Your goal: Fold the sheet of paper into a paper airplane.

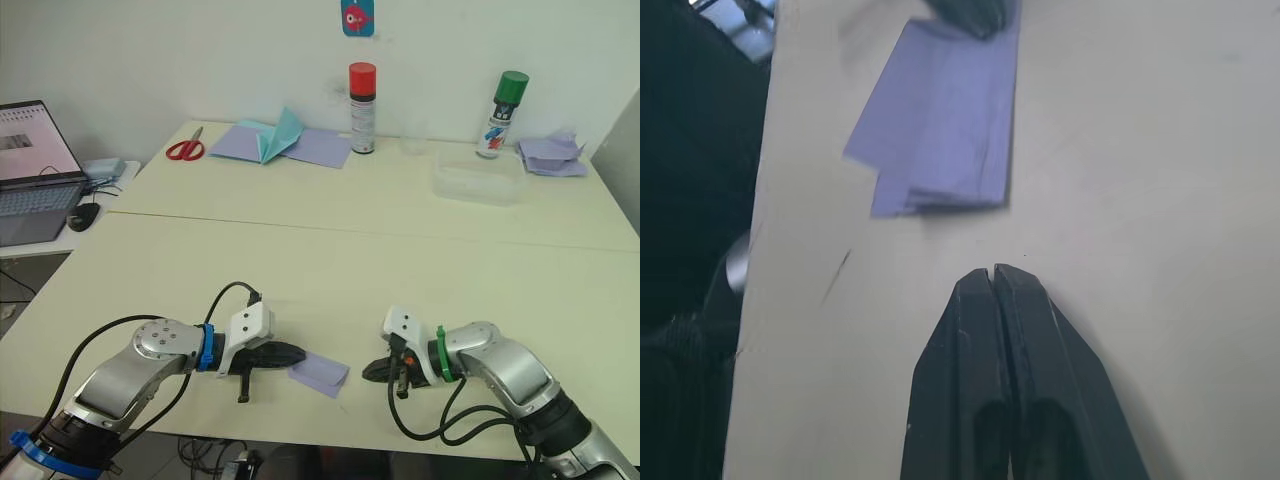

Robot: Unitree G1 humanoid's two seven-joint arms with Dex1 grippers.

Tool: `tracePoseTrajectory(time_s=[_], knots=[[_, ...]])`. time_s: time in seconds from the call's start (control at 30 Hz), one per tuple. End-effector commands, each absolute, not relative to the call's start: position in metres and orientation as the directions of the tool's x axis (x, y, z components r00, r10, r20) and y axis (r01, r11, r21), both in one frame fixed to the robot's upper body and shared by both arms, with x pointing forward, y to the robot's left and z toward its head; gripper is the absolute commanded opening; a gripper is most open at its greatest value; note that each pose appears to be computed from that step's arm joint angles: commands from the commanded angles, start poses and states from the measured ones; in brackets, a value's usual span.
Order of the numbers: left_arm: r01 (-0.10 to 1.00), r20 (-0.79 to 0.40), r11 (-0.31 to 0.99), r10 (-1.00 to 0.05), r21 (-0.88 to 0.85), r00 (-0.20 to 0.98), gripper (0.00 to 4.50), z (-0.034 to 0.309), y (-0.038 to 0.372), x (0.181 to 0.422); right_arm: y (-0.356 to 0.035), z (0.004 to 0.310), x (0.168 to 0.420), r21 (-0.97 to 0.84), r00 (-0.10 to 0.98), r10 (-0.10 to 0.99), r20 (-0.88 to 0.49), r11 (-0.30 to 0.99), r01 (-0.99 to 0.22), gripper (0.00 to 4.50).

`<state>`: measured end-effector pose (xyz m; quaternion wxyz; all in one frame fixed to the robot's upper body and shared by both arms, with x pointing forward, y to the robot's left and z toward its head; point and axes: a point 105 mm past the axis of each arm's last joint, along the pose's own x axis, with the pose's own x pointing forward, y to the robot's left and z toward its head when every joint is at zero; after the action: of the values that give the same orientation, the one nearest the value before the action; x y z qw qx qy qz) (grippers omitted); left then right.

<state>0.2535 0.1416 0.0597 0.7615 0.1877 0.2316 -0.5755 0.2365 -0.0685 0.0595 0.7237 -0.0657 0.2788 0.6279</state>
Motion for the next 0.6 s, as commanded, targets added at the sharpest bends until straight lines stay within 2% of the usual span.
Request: tracePoseTrajectory(time_s=[0.03, 0.17, 0.33, 0.43, 0.5, 0.6], knots=[[0.937, -0.691, 0.347, -0.687, -0.039, 0.225, 0.0, 0.025, 0.168, 0.248, -0.048, 0.1, 0.255, 0.2, 0.152, 0.948, -0.279, 0.212, -0.957, 0.04], [0.938, -0.693, 0.344, -0.686, -0.038, 0.223, 0.0, 0.025, 0.168, 0.248, -0.033, 0.088, 0.261, 0.159, 0.175, 0.936, -0.305, 0.231, -0.96, 0.04], [0.939, -0.698, 0.342, -0.68, -0.029, 0.226, 0.0, 0.026, 0.169, 0.249, -0.02, 0.063, 0.244, 0.164, 0.066, 0.918, -0.392, 0.141, -0.976, 0.04], [0.938, -0.688, 0.344, -0.688, -0.026, 0.233, 0.0, 0.03, 0.169, 0.249, -0.021, 0.051, 0.238, 0.176, 0.04, 0.901, -0.433, 0.128, -0.976, 0.04], [0.939, -0.655, 0.342, -0.714, -0.017, 0.248, 0.0, 0.037, 0.163, 0.251, -0.025, 0.038, 0.236, 0.161, 0.03, 0.871, -0.49, 0.124, -0.979, 0.04], [0.938, -0.592, 0.347, -0.759, -0.016, 0.27, 0.0, 0.05, 0.151, 0.256, -0.027, 0.033, 0.235, 0.167, 0.022, 0.862, -0.506, 0.122, -0.978, 0.04]])
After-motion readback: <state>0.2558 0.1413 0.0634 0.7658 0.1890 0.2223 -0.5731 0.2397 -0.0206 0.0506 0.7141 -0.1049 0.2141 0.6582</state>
